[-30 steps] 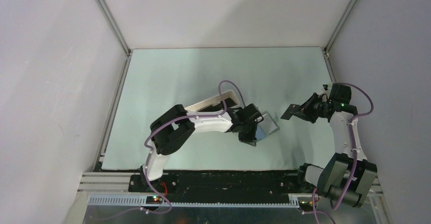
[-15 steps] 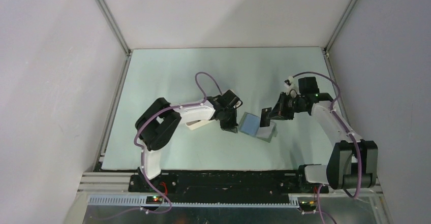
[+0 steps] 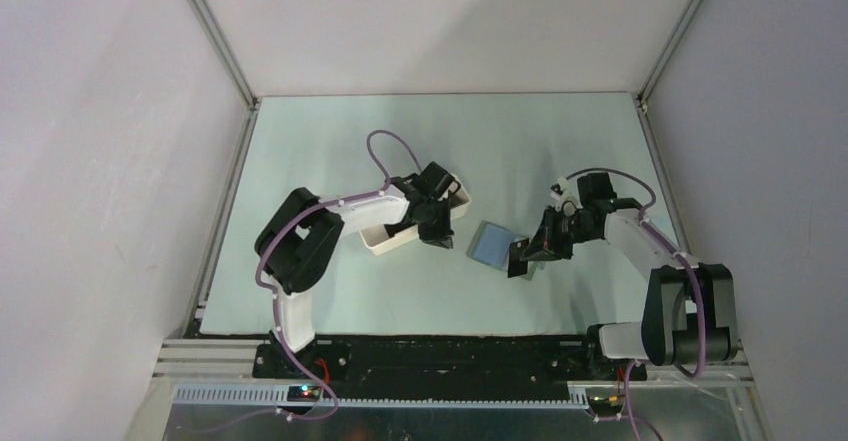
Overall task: Put the credit cards into the card holder
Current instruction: Insert the credit card into the card holder.
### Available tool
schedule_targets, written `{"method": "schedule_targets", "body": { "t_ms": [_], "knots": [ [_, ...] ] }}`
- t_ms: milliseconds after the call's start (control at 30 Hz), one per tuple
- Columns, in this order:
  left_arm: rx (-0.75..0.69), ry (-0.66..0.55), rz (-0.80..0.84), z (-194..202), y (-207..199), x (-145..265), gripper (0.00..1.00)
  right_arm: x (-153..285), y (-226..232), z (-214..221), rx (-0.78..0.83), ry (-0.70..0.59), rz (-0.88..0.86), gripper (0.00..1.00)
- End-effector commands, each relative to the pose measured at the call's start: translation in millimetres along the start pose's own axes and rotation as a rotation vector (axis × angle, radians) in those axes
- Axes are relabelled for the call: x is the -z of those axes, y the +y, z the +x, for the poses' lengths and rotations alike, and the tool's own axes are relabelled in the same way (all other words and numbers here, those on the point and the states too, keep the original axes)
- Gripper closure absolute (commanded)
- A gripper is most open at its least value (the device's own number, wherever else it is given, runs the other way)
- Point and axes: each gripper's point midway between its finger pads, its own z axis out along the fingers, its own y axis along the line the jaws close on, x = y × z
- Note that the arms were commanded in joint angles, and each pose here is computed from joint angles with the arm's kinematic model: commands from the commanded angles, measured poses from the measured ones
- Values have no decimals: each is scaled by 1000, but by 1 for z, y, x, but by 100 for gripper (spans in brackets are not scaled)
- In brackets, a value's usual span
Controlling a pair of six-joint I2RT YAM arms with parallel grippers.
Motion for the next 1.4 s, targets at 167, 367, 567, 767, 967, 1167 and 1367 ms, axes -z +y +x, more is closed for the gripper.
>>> {"method": "schedule_targets", "body": {
  "t_ms": [167,367,567,767,967,1167,1367],
  "knots": [
    [-46,-56,24,-41,-9,-2,89,-15,-9,-15,-32,-8,-37,100],
    [-58,-34,27,-43,-11,-15,89,-21,-19,-31,-52,-6,-28,100],
    [-65,-6,31,-36,-11,-21,90,-29,-21,-40,-63,18,-53,100],
    [-88,30,50,-23,-21,-27,90,-37,-19,-43,-39,45,-68,100],
    [-88,52,47,-14,-26,-35,91,-47,-33,-41,-78,96,-48,100],
    [-87,60,42,-11,-25,-37,91,-49,-38,-38,-94,120,-28,100],
    [-83,63,35,-10,-23,-38,91,-41,-38,-32,-100,135,15,100]
  ]
}}
